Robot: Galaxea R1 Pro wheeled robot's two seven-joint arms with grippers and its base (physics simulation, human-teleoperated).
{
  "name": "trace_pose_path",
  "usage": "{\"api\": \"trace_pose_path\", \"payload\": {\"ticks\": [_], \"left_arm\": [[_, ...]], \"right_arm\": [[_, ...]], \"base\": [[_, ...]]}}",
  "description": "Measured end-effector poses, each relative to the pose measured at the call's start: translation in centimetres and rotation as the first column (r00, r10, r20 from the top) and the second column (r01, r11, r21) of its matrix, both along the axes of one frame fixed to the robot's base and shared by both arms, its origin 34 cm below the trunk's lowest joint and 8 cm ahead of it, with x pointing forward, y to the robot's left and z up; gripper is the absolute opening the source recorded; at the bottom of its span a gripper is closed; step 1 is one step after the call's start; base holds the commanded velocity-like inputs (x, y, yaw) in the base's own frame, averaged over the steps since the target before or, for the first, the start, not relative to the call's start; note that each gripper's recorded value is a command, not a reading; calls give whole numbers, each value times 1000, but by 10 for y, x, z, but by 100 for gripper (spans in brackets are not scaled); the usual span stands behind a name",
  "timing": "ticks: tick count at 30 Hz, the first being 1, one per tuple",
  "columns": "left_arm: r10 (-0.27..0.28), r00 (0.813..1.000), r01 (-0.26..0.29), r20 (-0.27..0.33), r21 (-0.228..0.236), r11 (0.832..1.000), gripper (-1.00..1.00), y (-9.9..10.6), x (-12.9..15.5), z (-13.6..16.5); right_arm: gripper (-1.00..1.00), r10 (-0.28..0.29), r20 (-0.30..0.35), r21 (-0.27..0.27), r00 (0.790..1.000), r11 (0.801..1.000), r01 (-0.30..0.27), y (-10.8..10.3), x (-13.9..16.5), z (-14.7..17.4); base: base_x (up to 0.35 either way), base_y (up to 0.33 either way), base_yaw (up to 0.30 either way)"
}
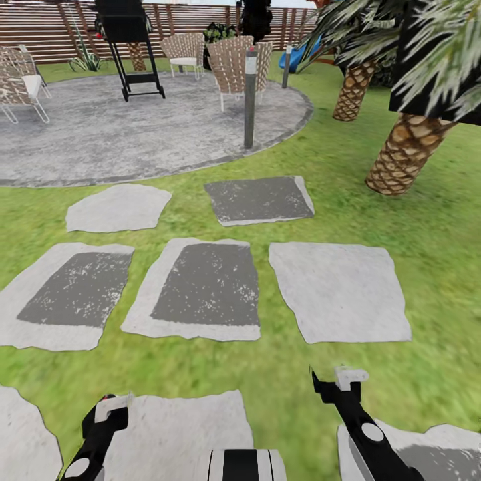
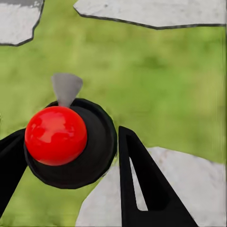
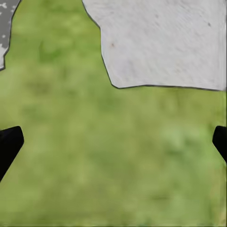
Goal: In the garden, pick up the pesticide atomizer on the floor and spray pesticide onto both trees until each tree trunk is fully covered.
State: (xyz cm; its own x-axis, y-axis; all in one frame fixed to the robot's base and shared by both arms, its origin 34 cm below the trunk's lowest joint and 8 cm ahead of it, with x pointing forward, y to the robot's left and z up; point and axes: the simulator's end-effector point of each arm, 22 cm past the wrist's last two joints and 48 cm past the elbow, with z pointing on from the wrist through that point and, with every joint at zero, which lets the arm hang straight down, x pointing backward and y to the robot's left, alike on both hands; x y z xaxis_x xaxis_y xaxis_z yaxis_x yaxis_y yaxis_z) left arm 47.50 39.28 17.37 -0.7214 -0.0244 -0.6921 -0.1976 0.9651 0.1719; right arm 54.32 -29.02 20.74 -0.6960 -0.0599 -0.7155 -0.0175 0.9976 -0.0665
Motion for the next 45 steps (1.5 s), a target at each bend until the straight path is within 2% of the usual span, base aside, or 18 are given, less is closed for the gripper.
{"api": "trace_pose_path", "payload": {"ticks": [3,4,7,9,12,20,21,45], "left_arm": [[-4,1000,4,1,1,1000,-100,-1,-5,3],[-4,1000,4,-13,-1,1000,-100,-2,-15,1],[-6,1000,6,-13,-1,1000,-100,-2,-19,4],[-3,1000,3,-9,-2,1000,-100,-2,-20,7],[3,1000,-3,-3,-2,1000,-100,0,-22,11],[10,1000,-10,16,2,1000,-100,3,-24,24],[14,1000,-14,21,12,1000,-100,10,-23,27],[6,989,-8,146,10,1000,-100,9,13,79]], "right_arm": [[100,-3,-28,-2,1000,1000,3,-2,-12,-6],[100,-13,-105,-8,994,1000,12,-7,-42,-29],[100,-20,-146,-25,989,1000,16,-20,-65,-39],[100,-20,-128,-41,992,999,15,-32,-73,-40],[100,-17,-79,-48,997,999,13,-39,-80,-36],[100,-15,-18,-49,1000,999,14,-43,-117,-33],[100,-17,-9,-50,1000,999,17,-43,-122,-32],[100,-20,115,-46,993,999,25,-43,-85,15]], "base": [[0,0,-200],[0,0,-182],[0,0,-183],[0,0,-191],[0,0,-200],[0,0,-218],[0,0,-222],[0,0,-222]]}}
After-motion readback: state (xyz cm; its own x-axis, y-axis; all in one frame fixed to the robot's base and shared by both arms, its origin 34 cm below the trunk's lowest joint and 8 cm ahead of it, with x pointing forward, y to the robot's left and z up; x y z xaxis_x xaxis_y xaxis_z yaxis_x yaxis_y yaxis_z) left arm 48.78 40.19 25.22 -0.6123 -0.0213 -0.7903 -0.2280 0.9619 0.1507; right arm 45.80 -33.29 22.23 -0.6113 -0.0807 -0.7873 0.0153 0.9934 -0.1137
